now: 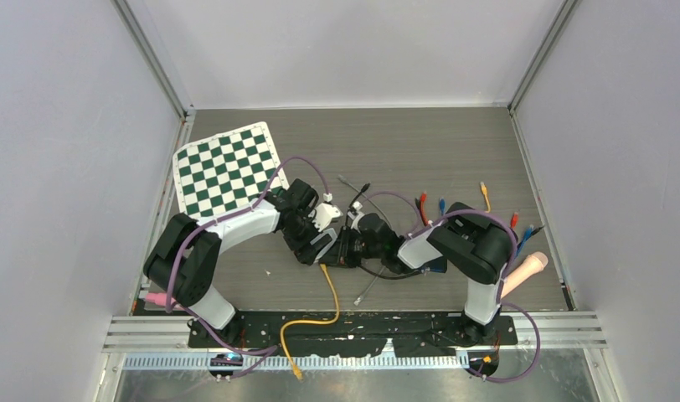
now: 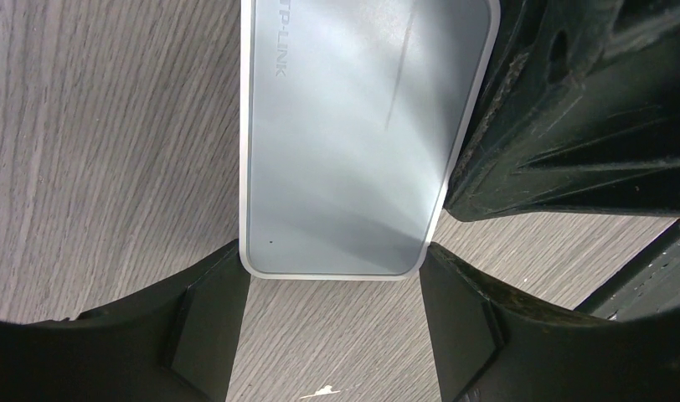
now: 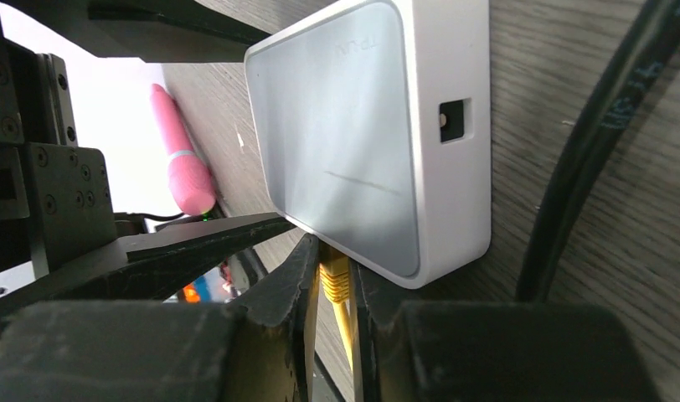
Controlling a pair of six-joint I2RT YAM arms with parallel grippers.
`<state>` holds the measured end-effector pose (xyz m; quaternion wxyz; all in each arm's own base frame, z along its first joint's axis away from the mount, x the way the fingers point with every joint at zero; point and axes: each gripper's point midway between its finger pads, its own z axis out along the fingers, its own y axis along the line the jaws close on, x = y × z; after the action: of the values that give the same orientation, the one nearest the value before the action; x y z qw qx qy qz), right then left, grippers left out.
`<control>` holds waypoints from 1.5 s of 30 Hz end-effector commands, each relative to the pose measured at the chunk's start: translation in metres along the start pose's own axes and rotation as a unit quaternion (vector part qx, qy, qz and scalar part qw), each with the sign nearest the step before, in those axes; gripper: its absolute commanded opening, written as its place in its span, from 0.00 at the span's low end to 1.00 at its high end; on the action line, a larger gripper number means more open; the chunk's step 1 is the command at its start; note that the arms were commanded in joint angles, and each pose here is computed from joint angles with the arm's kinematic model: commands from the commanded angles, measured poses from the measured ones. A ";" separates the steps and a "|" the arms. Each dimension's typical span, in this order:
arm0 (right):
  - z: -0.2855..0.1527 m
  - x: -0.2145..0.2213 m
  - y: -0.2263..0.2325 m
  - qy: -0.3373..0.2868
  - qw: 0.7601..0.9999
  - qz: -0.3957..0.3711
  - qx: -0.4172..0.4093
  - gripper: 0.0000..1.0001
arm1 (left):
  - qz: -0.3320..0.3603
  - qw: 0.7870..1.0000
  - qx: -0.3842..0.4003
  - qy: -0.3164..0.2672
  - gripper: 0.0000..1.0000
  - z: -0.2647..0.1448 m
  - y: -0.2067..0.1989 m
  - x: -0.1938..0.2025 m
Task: Pull the plug from the switch port
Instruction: Pull the connector from the switch port.
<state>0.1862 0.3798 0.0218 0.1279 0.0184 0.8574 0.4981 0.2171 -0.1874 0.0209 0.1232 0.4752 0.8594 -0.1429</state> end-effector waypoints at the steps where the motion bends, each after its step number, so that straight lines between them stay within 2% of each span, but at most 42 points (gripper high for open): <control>1: -0.006 -0.004 -0.019 0.002 0.995 -0.049 0.088 0.05 | 0.003 1.000 0.016 -0.019 0.62 -0.001 -0.005 -0.012; 4: -0.011 -0.005 -0.029 0.009 0.989 -0.066 0.129 0.05 | 0.003 1.000 0.015 -0.020 0.62 -0.001 -0.005 -0.012; 6: -0.009 -0.002 -0.023 0.010 0.993 -0.051 0.104 0.05 | 0.003 1.000 0.016 -0.019 0.62 -0.001 -0.005 -0.012; 7: -0.009 0.004 -0.025 0.016 0.995 -0.031 0.096 0.08 | 0.003 1.000 0.016 -0.019 0.62 -0.001 -0.005 -0.012; 10: -0.005 0.004 -0.014 0.009 0.998 -0.015 0.053 0.25 | 0.003 1.000 0.017 -0.020 0.62 -0.001 -0.006 -0.012; 16: 0.003 0.000 -0.021 0.009 0.998 0.003 0.069 0.40 | 0.004 1.000 0.018 -0.021 0.62 -0.001 -0.006 -0.012; 19: 0.009 -0.002 -0.031 0.006 0.996 0.009 0.086 0.41 | 0.004 1.000 0.018 -0.020 0.62 -0.001 -0.006 -0.012; 21: 0.010 -0.001 -0.035 0.004 0.996 0.011 0.090 0.35 | 0.005 1.000 0.017 -0.022 0.62 -0.002 -0.006 -0.012; 26: 0.006 -0.003 -0.038 -0.001 0.995 -0.002 0.100 0.12 | 0.004 1.000 0.018 -0.020 0.61 -0.001 -0.006 -0.012; 28: 0.003 -0.004 -0.039 -0.002 0.994 -0.015 0.107 0.06 | 0.004 1.000 0.018 -0.019 0.61 -0.001 -0.006 -0.012; 30: -0.003 -0.004 -0.040 0.007 0.991 -0.050 0.124 0.05 | 0.003 1.000 0.017 -0.019 0.62 -0.001 -0.005 -0.012; 35: -0.007 -0.001 -0.037 0.018 0.990 -0.070 0.122 0.05 | 0.004 1.000 0.017 -0.019 0.61 -0.001 -0.006 -0.012; 39: -0.007 0.006 -0.035 0.017 0.995 -0.032 0.092 0.06 | 0.004 1.000 0.017 -0.020 0.61 -0.001 -0.005 -0.012; 43: 0.000 0.003 -0.032 0.003 0.999 0.014 0.049 0.31 | 0.007 0.999 0.023 -0.023 0.61 -0.002 -0.008 -0.013; 45: 0.001 0.002 -0.035 0.001 0.998 0.024 0.051 0.34 | 0.014 0.999 0.031 -0.031 0.61 -0.004 -0.012 -0.013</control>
<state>0.1894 0.3774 0.0226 0.1349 0.0012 0.8632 0.4865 0.2182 -0.1877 0.0212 0.1252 0.4755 0.8590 -0.1426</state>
